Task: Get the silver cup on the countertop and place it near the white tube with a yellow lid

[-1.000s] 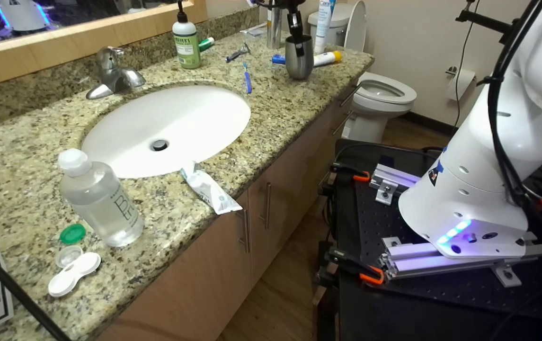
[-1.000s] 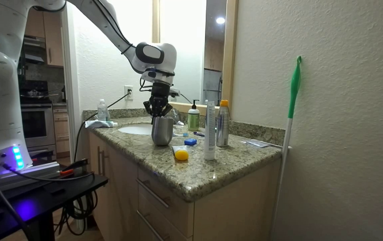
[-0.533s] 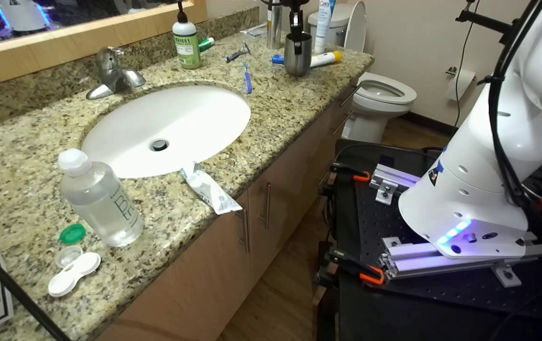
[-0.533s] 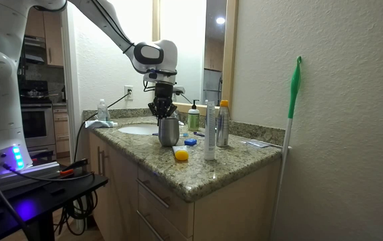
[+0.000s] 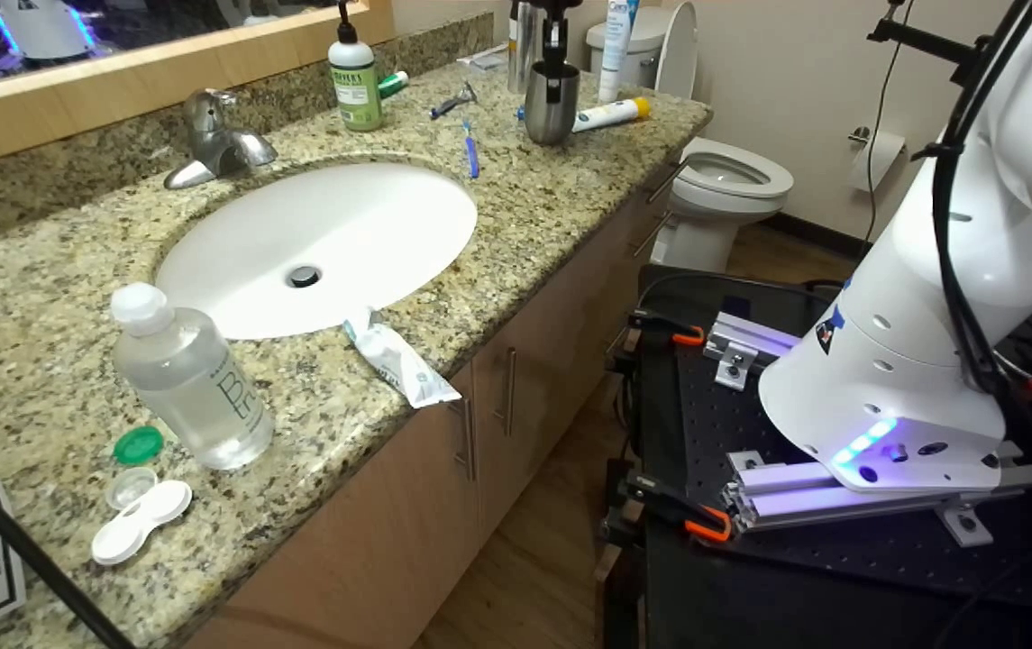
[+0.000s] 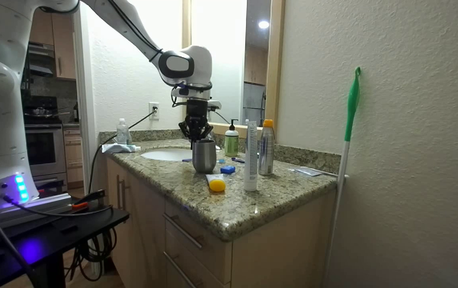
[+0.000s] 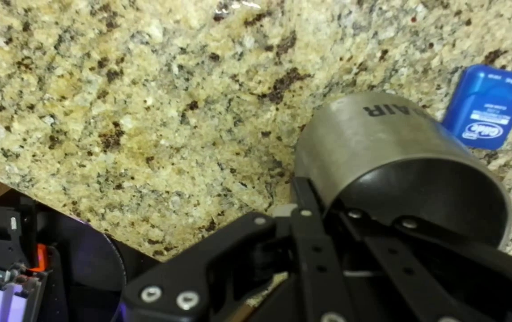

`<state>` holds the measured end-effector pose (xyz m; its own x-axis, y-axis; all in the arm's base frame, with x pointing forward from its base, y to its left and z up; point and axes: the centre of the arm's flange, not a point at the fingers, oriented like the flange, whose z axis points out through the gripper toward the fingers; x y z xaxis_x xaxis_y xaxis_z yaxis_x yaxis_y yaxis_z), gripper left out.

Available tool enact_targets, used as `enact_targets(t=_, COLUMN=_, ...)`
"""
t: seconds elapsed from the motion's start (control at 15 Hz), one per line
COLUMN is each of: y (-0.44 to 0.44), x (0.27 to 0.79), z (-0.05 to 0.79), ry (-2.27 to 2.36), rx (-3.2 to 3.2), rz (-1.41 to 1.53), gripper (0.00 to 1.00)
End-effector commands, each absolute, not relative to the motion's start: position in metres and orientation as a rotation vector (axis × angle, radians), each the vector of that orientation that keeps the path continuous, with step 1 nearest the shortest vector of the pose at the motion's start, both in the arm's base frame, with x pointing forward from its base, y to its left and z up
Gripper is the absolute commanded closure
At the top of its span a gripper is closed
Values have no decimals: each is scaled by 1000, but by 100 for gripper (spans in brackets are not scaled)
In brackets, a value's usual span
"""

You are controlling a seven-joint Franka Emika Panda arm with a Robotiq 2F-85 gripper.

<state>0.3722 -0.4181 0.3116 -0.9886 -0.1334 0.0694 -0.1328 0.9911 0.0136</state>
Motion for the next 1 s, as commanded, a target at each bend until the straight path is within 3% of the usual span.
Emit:
enact_targets(t=0.0, y=-411, x=373, z=292, ry=-3055, rx=243, rz=-114, gripper=88)
enact_targets(t=0.07, y=-410, x=374, z=293, ry=-3044, rx=240, rz=-128, gripper=67)
enact_targets(t=0.33, y=-396, x=374, z=294, ry=-2997, rx=258, rz=-143, gripper=40)
enact_targets(t=0.67, y=-378, x=350, z=346, ry=-2991, rx=248, rz=89, gripper=5)
enact_targets(t=0.93, y=-344, x=319, z=409, ry=-2999, rx=512, rz=264, gripper=0)
